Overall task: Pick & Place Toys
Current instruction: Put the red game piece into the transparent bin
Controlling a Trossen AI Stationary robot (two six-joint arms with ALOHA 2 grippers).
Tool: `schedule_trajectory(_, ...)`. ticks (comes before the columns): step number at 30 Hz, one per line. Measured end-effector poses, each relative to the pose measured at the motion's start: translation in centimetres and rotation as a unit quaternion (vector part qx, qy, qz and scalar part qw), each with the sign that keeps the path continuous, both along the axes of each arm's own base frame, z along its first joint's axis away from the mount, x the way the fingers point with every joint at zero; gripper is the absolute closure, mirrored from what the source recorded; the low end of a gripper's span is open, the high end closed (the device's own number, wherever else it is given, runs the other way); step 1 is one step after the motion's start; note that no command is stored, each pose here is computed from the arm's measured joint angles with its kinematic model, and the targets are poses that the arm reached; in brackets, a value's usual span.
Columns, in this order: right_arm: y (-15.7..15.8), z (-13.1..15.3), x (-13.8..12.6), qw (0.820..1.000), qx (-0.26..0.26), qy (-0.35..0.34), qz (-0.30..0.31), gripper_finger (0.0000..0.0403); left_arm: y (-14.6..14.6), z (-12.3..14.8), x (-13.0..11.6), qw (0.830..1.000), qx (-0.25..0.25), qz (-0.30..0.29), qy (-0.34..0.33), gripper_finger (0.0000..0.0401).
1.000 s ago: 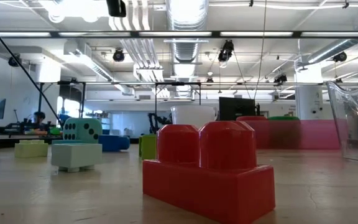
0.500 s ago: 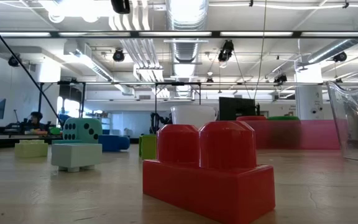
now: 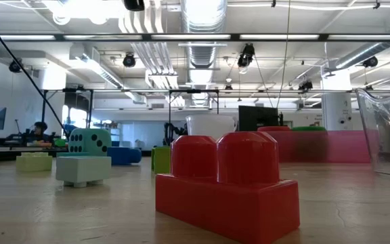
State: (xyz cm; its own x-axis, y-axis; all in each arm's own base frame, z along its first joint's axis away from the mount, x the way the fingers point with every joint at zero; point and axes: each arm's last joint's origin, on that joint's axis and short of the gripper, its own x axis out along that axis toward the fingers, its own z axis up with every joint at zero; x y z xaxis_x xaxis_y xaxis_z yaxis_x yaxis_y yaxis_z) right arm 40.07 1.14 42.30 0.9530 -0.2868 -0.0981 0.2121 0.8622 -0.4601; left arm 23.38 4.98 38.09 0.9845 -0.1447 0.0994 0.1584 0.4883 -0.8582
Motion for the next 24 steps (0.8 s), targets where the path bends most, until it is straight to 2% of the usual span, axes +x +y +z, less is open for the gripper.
schedule_trajectory(3,0.0,0.0,0.0,1.000,0.001,0.000,0.000,0.0274,0.0,0.0,0.0,1.000,-0.005,0.000,0.000,0.0308)
schedule_trajectory(5,0.0,0.1,0.0,1.000,-0.002,0.000,0.000,0.0274,0.0,0.0,0.0,1.000,-0.005,-0.001,0.000,0.0293)
schedule_trajectory(12,0.0,0.0,0.0,1.000,-0.001,0.005,0.000,0.0274,0.0,0.1,0.0,1.000,-0.003,-0.004,-0.004,0.0153)
schedule_trajectory(18,0.1,0.3,-1.3,0.997,0.075,0.023,0.015,0.0274,-0.1,0.4,-0.1,0.999,0.033,-0.007,-0.011,0.0072)
schedule_trajectory(21,0.2,0.6,-2.8,0.991,0.118,0.054,0.032,0.0274,0.0,0.0,-0.2,0.999,0.033,-0.005,0.006,0.0054)
schedule_trajectory(24,0.4,0.8,-4.8,0.977,0.174,0.100,0.064,0.0274,0.2,-0.5,-0.2,0.999,0.039,-0.001,0.033,0.0048)
